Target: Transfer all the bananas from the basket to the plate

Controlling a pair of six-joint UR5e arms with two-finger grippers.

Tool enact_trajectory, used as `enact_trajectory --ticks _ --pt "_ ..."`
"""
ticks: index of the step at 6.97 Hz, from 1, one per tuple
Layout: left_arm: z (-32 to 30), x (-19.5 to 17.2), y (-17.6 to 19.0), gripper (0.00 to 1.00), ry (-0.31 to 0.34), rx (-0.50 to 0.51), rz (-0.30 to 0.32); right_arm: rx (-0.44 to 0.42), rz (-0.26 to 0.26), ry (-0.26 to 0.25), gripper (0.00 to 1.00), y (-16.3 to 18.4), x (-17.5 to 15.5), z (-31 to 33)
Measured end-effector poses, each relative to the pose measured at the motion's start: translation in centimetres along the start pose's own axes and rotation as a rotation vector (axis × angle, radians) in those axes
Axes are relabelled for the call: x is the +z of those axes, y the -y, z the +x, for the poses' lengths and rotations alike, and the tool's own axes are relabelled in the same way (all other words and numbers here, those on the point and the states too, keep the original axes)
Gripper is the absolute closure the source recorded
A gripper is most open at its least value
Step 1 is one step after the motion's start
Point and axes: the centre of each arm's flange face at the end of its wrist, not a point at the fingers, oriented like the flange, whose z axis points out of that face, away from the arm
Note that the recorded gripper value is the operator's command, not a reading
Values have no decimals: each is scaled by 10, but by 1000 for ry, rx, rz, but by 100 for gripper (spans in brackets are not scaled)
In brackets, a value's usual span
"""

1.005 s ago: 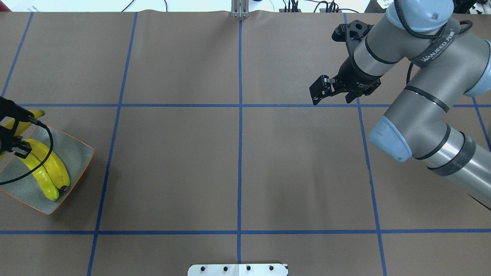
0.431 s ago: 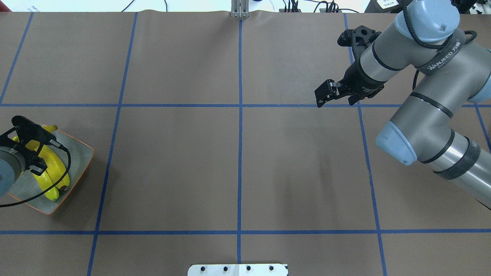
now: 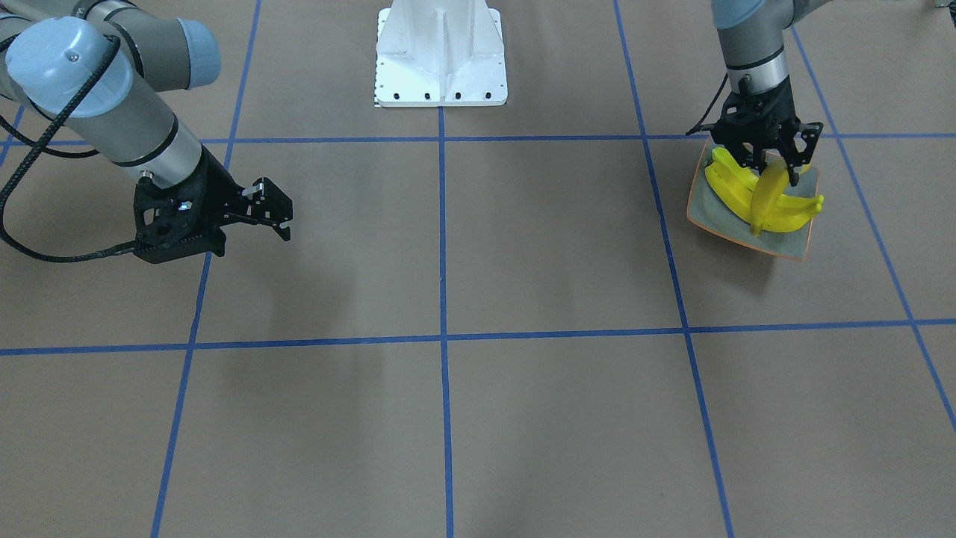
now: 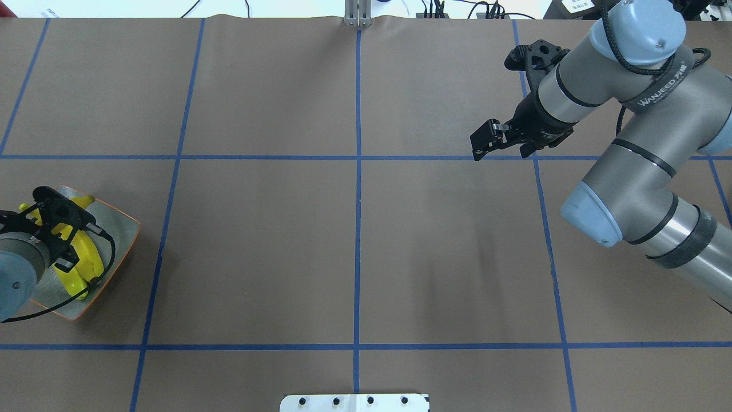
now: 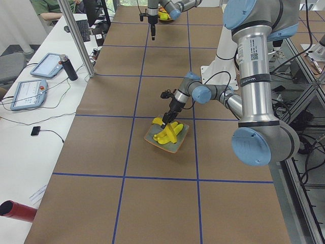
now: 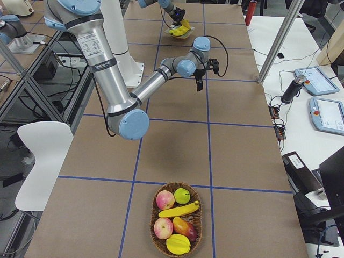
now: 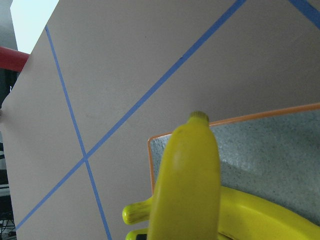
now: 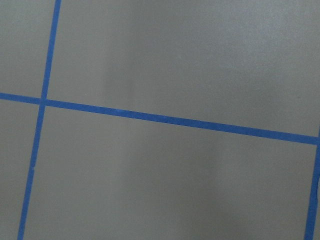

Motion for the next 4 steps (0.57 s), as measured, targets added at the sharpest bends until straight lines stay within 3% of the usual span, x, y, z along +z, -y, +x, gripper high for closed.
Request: enact_trajectory --ticks 3,4 --pt "14 0 -4 98 1 27 -3 1 -3 -2 1 -1 1 2" --pt "17 0 -3 72 -2 31 -2 0 -3 -2 1 -1 1 3"
